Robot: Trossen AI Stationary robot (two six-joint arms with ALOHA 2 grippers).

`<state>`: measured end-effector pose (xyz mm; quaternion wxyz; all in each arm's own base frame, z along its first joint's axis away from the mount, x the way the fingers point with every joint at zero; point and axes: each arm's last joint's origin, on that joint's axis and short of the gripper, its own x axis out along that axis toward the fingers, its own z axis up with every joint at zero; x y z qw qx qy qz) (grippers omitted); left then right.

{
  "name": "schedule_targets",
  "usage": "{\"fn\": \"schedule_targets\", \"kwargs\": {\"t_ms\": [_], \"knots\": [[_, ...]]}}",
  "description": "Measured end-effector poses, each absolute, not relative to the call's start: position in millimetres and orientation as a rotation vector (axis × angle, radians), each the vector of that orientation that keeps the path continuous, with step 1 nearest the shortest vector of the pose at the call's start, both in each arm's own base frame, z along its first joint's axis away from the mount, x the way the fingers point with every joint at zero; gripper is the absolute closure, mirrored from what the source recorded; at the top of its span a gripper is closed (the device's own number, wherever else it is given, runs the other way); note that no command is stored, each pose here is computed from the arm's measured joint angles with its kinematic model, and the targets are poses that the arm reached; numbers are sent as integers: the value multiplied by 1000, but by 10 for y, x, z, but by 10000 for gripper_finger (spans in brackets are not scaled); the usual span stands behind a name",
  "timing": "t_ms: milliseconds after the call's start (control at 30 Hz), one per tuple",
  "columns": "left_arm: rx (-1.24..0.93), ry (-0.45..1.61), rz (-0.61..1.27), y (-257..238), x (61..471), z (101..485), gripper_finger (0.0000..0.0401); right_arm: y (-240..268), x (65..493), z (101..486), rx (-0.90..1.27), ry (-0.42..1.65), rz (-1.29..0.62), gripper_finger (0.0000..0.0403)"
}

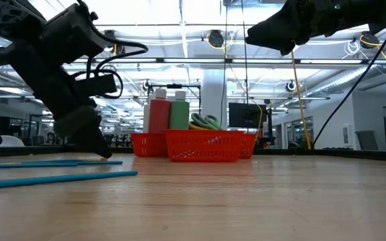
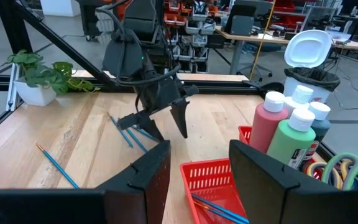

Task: Pick & Place Paint Supplies
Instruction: Put the blue paint brush into the bottom red bin

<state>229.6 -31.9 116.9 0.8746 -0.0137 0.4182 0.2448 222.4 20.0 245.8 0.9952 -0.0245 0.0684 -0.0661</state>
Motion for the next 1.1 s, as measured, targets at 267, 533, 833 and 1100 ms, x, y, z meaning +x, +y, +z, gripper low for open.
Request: {"fn": "schedule_targets", "kwargs": {"t_ms": [267, 533, 833, 1100], "knots": [[-153, 891, 470, -342, 2298, 1158, 167, 200, 2224, 2458, -49, 137, -133, 245], [-240, 933, 512, -296, 2264, 1137, 167, 200, 2224, 2458, -42, 136, -133, 245], [-280, 950, 507, -280, 2260, 1130, 225, 200, 2224, 2458, -38, 136, -133, 245], [-285, 957, 497, -283, 2259, 1128, 335, 200, 2224, 2458, -38, 136, -133, 245]]}}
